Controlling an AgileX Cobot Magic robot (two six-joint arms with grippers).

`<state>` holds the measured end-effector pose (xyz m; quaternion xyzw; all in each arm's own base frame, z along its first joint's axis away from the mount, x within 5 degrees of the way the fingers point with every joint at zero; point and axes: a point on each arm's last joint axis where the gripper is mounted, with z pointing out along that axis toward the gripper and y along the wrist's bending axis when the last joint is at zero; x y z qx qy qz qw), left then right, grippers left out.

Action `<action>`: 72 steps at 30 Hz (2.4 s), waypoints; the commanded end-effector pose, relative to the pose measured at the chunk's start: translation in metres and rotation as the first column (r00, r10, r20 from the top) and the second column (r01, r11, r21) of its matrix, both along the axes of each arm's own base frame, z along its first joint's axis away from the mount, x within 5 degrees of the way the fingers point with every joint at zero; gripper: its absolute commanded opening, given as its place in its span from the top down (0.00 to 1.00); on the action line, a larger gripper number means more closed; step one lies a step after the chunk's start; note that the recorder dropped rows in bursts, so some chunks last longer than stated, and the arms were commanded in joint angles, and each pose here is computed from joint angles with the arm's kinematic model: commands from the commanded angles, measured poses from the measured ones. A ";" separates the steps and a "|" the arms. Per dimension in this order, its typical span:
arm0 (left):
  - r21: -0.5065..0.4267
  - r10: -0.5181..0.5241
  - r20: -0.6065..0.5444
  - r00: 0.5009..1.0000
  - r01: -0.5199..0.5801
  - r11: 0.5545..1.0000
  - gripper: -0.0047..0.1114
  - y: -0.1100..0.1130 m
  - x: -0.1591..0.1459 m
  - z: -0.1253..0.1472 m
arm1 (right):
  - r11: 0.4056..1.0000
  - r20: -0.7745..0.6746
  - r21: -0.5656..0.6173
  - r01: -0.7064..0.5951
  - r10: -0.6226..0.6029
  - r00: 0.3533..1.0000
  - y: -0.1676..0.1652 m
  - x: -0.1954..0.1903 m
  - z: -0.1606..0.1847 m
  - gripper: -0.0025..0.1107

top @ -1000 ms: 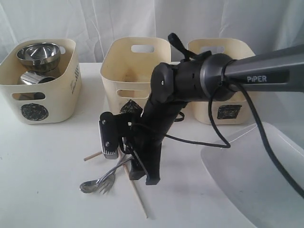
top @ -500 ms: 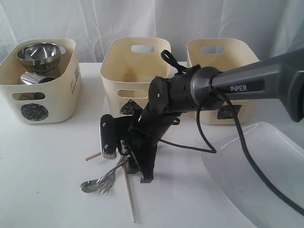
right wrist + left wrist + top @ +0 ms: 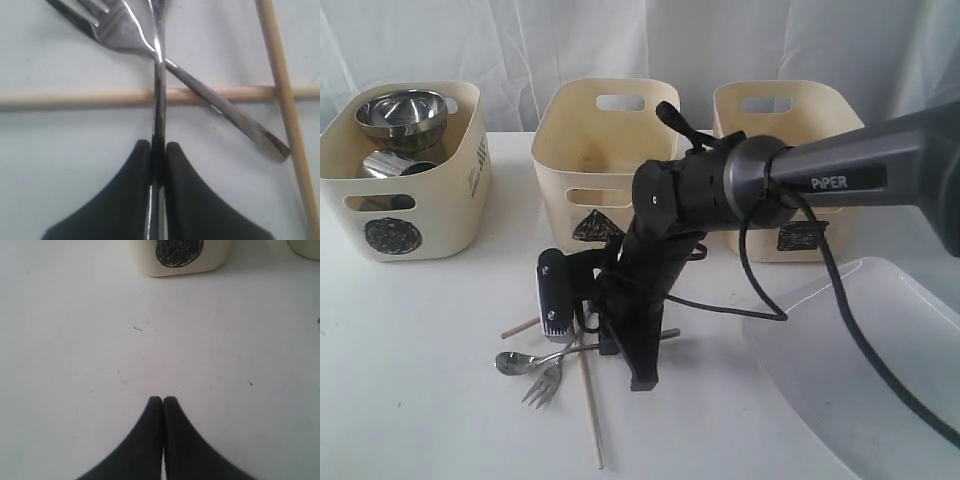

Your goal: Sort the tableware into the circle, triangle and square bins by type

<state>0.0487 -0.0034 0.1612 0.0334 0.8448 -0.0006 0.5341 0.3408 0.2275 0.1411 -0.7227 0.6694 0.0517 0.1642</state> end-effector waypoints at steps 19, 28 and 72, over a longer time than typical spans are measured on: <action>-0.003 -0.007 -0.014 1.000 0.007 1.000 0.96 -0.001 -0.001 -0.003 | 0.903 0.142 0.330 0.274 -0.335 0.931 -0.003 -0.005 0.107 0.98; -0.003 -0.007 -0.014 1.000 0.007 1.000 0.96 -0.001 -0.001 -0.003 | 0.538 0.127 0.738 0.408 -0.704 0.698 -0.005 0.021 0.151 0.98; -0.003 -0.007 -0.014 1.000 0.007 1.000 0.96 -0.001 -0.001 -0.003 | 0.279 0.063 0.851 0.445 -0.895 0.442 -0.023 0.082 0.078 0.74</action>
